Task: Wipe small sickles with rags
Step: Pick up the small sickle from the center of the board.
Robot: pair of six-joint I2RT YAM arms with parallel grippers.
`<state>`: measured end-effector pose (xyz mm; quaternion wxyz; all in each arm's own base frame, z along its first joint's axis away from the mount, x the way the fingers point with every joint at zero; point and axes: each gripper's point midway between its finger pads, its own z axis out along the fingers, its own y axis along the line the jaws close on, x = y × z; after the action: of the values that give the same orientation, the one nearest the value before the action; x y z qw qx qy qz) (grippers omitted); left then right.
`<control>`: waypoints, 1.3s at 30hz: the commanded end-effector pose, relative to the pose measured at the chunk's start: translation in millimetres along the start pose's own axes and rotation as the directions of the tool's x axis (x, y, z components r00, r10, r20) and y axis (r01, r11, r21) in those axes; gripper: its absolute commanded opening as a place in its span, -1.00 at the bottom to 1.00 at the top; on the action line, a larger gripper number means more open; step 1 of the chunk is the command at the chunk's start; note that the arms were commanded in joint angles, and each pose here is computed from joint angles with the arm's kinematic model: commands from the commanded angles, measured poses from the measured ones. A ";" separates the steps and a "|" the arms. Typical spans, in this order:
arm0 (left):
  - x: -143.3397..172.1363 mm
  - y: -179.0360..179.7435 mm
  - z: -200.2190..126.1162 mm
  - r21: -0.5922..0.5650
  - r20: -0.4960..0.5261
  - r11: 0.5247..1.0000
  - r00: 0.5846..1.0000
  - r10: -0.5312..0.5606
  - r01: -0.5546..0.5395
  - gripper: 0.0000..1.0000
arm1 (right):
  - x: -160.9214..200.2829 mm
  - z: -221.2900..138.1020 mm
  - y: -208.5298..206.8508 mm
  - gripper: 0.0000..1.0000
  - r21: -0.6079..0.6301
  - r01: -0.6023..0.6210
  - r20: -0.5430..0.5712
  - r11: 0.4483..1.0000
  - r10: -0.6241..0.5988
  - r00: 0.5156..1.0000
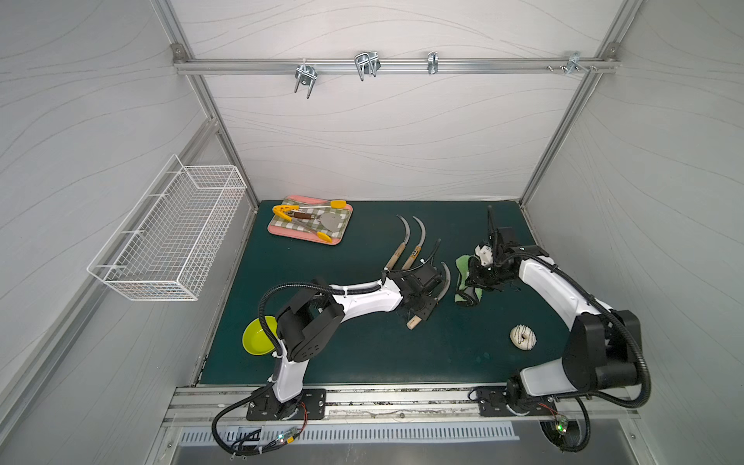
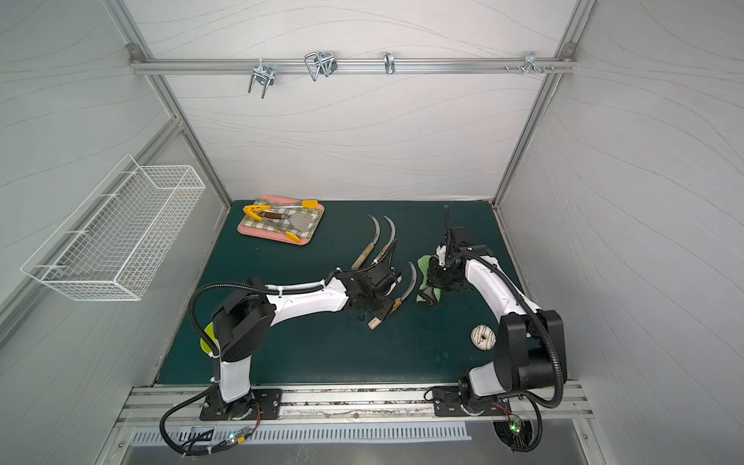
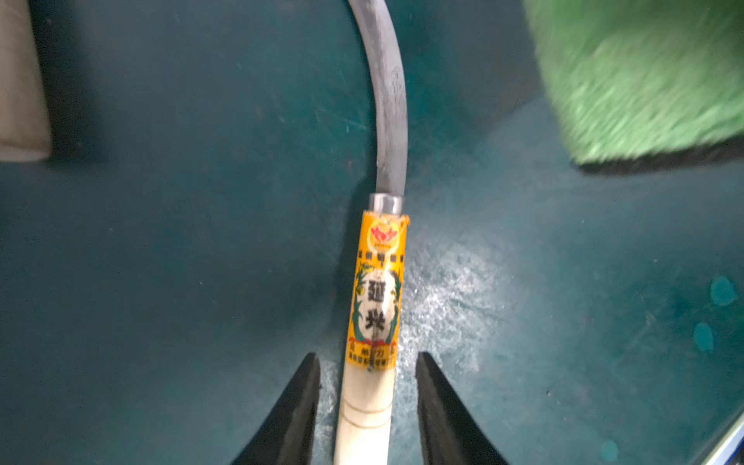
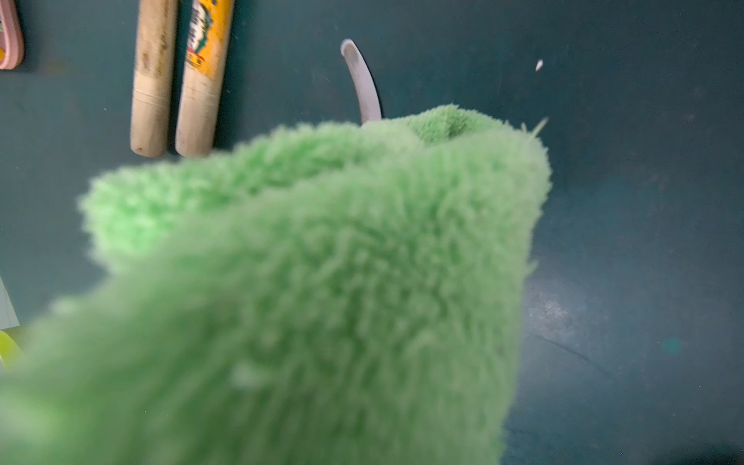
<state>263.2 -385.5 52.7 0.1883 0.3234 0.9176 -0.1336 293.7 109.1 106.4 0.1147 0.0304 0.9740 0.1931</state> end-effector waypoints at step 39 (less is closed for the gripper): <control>-25.6 1.5 13.2 -0.025 0.002 1.000 1.000 -0.006 0.006 -1.00 | -7.3 -9.2 13.7 -0.72 -0.179 0.019 0.112 0.984 0.001 0.994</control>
<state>275.0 -401.3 22.9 0.1517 0.3343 0.9245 -0.1026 293.3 110.3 105.2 0.1414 0.0378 0.9575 0.2487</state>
